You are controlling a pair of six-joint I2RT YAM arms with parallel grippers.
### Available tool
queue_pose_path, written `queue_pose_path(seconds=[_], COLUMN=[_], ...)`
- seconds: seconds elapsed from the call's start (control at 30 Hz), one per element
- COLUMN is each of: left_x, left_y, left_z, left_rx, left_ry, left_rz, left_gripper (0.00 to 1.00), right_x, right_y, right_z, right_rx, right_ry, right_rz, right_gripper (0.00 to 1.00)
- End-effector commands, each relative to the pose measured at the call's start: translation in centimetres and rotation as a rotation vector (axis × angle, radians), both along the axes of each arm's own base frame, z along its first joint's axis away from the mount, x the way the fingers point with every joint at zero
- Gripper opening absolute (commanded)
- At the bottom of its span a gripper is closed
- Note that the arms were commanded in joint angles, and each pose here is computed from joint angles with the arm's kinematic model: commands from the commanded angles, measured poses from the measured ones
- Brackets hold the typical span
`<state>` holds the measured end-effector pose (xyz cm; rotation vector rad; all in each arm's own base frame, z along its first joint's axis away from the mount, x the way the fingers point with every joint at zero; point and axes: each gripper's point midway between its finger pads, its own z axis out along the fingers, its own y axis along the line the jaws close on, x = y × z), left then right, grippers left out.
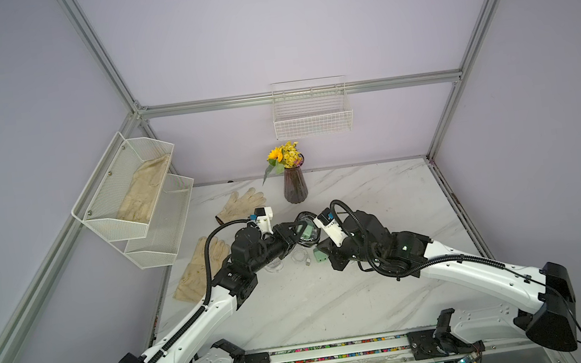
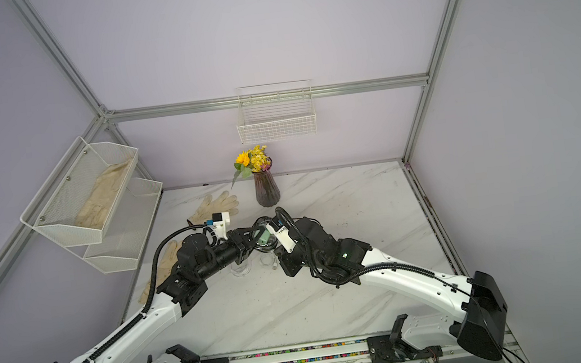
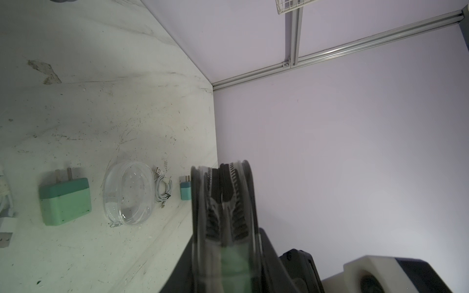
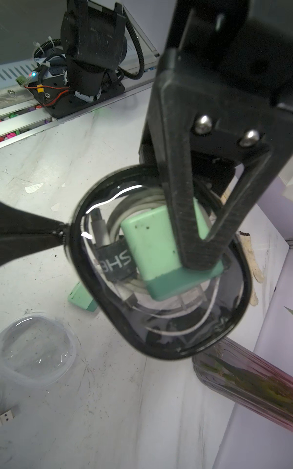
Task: Pack away charging kits
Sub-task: Zip the zipper on the storage bag.
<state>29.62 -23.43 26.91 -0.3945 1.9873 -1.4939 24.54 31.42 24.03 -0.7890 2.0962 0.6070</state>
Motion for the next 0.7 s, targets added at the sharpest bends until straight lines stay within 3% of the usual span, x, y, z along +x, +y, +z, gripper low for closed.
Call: queue_pose_path(seconds=[0.0,0.3,0.67], left_x=[0.8,0.6,-1.8], left_y=[1.4,1.3,1.0], left_z=[6.4,6.4,6.4], left_rx=[-0.023,-0.007,-0.012], left_ry=[-0.171,-0.188,-0.181], left_rz=[0.04,-0.004,-0.26], left_gripper=[0.03,0.0,0.0], right_x=[0.5,1.7,4.1], right_y=[-3.0,-4.1,-3.6], right_z=[-2.1,-2.3,-1.4], right_rx=[-0.17,-0.273,-0.318], right_ry=[0.019,-0.015,-0.077], right_rz=[-0.069,-0.12,-0.136], right_gripper=[0.0,0.0,0.0])
